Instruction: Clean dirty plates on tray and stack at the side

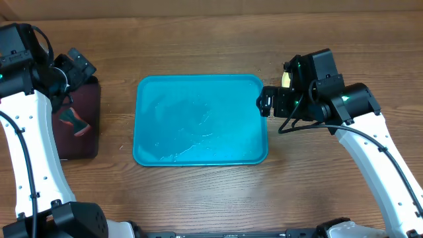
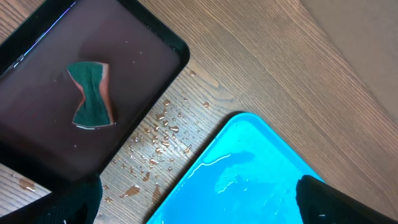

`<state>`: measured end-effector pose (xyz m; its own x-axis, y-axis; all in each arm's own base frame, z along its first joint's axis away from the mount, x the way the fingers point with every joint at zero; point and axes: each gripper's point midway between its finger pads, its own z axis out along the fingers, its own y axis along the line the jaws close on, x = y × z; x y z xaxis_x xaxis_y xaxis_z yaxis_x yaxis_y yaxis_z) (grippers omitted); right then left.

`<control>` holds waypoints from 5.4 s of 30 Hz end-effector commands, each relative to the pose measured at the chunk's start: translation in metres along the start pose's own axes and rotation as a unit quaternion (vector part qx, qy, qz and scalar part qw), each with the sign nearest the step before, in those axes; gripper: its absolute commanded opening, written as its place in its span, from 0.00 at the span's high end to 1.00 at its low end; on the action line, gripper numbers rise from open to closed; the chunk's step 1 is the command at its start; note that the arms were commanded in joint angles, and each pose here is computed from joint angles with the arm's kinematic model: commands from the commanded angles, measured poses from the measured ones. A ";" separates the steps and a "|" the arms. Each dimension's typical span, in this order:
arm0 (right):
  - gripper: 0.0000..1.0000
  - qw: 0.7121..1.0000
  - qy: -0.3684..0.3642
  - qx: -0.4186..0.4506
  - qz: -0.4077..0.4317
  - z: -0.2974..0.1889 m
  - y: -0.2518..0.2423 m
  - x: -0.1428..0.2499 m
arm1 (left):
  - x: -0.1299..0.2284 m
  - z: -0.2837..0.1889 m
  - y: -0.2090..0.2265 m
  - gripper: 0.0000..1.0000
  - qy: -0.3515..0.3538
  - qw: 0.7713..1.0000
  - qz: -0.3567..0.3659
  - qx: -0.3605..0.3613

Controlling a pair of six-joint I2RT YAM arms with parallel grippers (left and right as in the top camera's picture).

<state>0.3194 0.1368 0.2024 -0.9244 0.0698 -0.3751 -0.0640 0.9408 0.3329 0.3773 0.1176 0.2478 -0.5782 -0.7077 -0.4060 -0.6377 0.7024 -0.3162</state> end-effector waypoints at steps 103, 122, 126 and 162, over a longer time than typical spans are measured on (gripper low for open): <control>0.00 0.835 -0.549 0.023 0.024 -0.044 -0.132 0.070 | 0.002 0.005 -0.001 0.00 0.004 1.000 0.005 0.000; 0.00 0.835 -0.549 0.023 0.024 -0.044 -0.132 0.070 | 0.002 0.005 -0.001 0.00 0.004 1.000 0.005 0.000; 0.00 0.835 -0.549 0.023 0.024 -0.044 -0.132 0.070 | -0.006 0.004 0.012 0.00 -0.017 0.999 0.005 -0.040; 0.00 0.835 -0.549 0.023 0.024 -0.044 -0.132 0.070 | 0.099 -0.045 0.027 0.00 -0.139 0.974 0.178 0.004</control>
<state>0.2464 0.0045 0.1727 -0.0254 0.3499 -0.9364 -0.0033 0.9367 0.3501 0.2920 0.0769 0.2476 -0.5747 -0.4668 -0.6722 -0.4967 0.8518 -0.1669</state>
